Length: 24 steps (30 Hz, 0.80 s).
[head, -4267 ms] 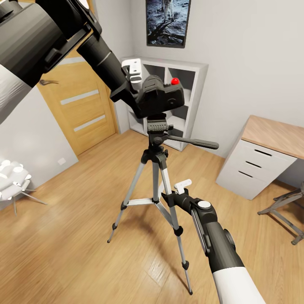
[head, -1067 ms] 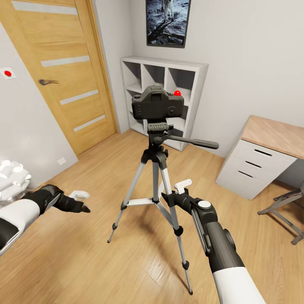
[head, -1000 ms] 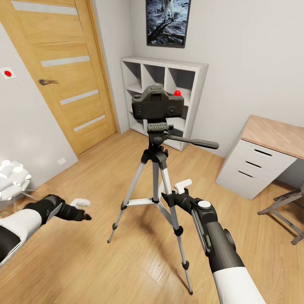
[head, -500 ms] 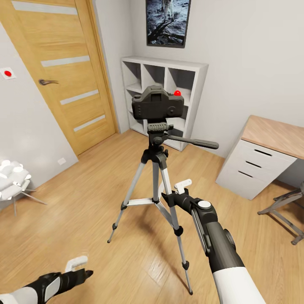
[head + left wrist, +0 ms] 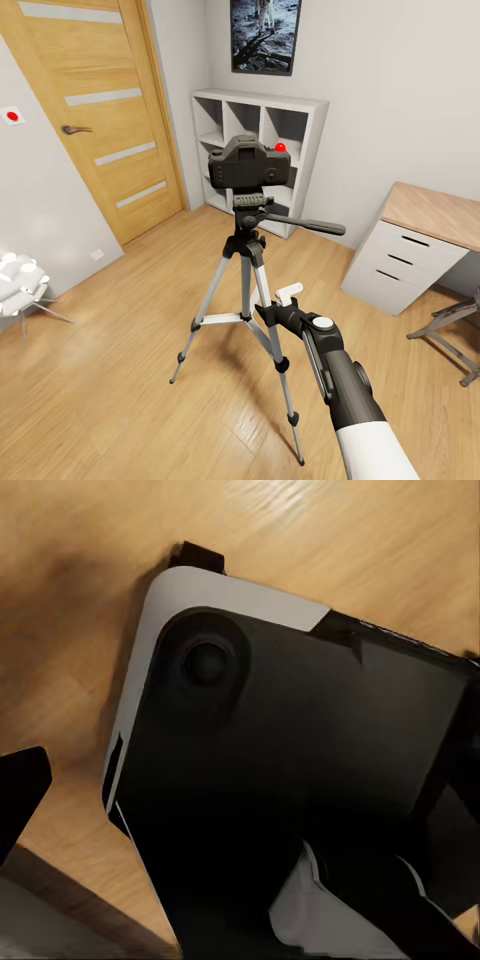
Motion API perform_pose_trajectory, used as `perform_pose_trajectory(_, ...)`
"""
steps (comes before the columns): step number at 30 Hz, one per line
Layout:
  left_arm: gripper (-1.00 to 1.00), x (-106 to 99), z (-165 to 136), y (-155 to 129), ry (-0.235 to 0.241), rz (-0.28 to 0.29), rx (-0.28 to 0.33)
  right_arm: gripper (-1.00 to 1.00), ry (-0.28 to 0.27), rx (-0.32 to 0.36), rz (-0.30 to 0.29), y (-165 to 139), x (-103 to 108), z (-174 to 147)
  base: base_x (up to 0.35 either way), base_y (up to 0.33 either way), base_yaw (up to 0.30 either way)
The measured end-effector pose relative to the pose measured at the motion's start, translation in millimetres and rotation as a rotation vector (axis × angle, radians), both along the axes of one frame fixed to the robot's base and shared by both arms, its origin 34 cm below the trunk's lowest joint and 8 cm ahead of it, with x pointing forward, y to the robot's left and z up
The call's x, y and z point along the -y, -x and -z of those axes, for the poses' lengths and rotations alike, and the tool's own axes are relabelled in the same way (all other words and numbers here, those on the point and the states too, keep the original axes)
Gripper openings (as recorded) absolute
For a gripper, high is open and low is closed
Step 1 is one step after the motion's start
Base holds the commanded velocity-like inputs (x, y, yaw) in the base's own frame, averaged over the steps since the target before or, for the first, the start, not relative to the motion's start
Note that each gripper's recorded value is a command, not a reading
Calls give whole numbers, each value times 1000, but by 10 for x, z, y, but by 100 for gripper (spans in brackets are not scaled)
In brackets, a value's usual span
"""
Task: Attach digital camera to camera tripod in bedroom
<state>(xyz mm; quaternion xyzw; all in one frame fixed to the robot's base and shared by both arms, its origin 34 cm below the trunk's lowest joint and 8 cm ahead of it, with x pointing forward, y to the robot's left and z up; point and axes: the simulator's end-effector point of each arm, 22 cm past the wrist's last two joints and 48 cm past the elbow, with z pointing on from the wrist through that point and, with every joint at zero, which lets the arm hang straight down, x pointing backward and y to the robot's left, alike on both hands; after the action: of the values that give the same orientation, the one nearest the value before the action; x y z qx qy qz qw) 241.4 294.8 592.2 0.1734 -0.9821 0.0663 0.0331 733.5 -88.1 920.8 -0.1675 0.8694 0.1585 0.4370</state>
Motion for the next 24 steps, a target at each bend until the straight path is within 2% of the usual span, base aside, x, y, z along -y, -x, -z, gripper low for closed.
perform_pose_trajectory(4,100,75,-4,290,-3,1,-25,-100,0,0,0,0,1,0,0,0,0)
perform_pose_trajectory(6,100,51,-8,471,-28,3,-52,-100,0,0,0,-1,2,0,0,0,0)
perform_pose_trajectory(9,100,-47,-10,616,-84,9,-84,-100,0,0,0,0,2,0,0,0,0)
perform_pose_trajectory(14,100,-202,-38,889,-202,24,-154,-100,0,0,0,-1,2,0,0,0,0)
perform_pose_trajectory(17,100,-120,-49,993,-219,27,-176,-100,0,0,0,0,2,0,0,0,0)
perform_pose_trajectory(18,100,-87,-52,1019,-221,28,-182,100,0,0,0,0,2,0,0,0,0)
perform_pose_trajectory(19,100,-53,-53,1039,-223,29,-187,100,69,-13,-4,21,88,114,0,0,0)
perform_pose_trajectory(24,100,94,-59,1100,-222,32,-201,100,71,-14,-4,22,91,119,0,0,0)
